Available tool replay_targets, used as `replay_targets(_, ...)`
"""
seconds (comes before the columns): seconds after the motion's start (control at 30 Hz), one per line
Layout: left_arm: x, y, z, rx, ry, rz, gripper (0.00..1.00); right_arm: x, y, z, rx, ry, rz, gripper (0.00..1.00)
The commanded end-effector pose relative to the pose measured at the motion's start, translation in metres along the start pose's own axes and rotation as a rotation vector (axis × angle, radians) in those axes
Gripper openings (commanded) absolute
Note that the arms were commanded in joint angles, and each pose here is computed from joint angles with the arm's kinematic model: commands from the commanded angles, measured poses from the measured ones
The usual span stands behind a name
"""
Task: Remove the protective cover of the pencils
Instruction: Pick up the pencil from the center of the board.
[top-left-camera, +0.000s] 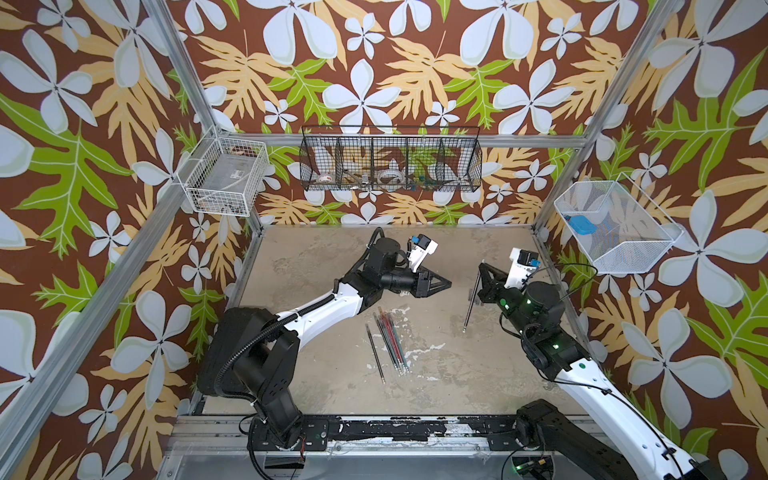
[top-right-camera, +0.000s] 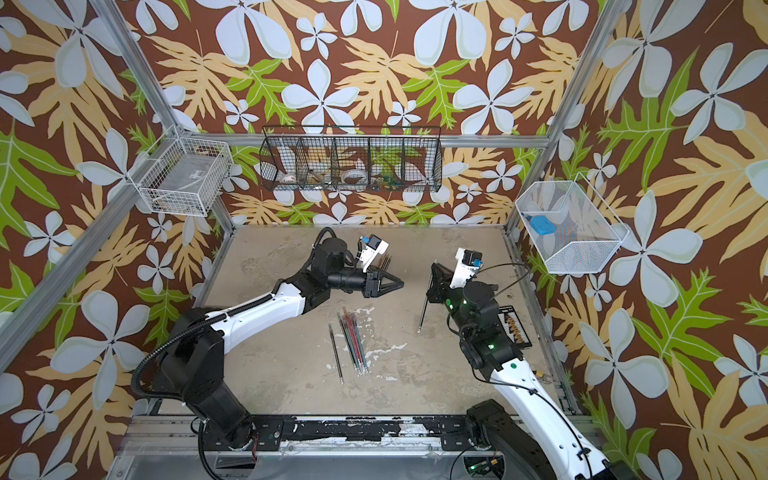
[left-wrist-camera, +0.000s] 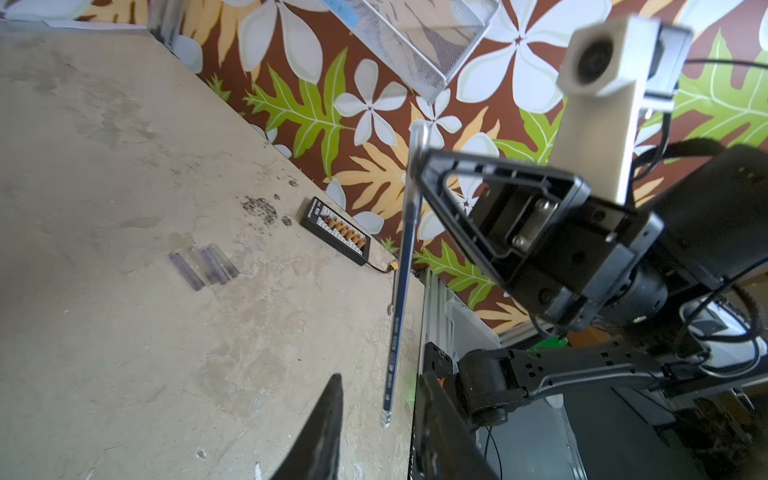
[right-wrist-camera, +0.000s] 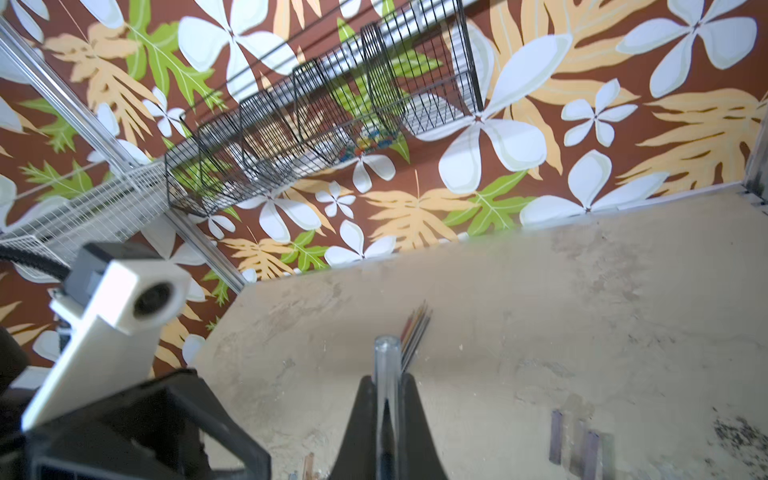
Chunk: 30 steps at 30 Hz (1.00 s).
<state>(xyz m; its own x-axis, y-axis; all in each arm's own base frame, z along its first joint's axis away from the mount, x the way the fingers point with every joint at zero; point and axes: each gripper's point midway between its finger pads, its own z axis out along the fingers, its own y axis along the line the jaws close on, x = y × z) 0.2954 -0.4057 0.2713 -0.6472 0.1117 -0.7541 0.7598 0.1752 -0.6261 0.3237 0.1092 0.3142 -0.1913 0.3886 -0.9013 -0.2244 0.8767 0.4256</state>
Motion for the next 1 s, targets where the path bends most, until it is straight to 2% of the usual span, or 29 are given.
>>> replay_targets(0.0, 0.001, -0.014, 0.005, 0.037, 0.0, 0.062, 0.35, -0.023, 0.012, 0.0, -0.047, -0.078, 0.061, 0.0)
replay_targets(0.4, 0.023, -0.009, 0.026, 0.004, 0.062, 0.061, 0.4, -0.025, 0.024, 0.011, -0.085, -0.035, 0.15, 0.0)
replay_targets(0.8, 0.036, -0.005, 0.037, -0.002, 0.103, 0.05, 0.39, -0.04, 0.031, 0.011, -0.103, -0.068, 0.153, 0.0)
replay_targets(0.9, 0.039, -0.004, 0.039, -0.003, 0.111, 0.047, 0.32, -0.04, 0.03, 0.013, -0.096, -0.071, 0.152, 0.0)
replay_targets(0.97, 0.04, -0.004, 0.04, -0.001, 0.117, 0.048, 0.15, -0.04, 0.029, 0.014, -0.093, -0.067, 0.152, 0.0)
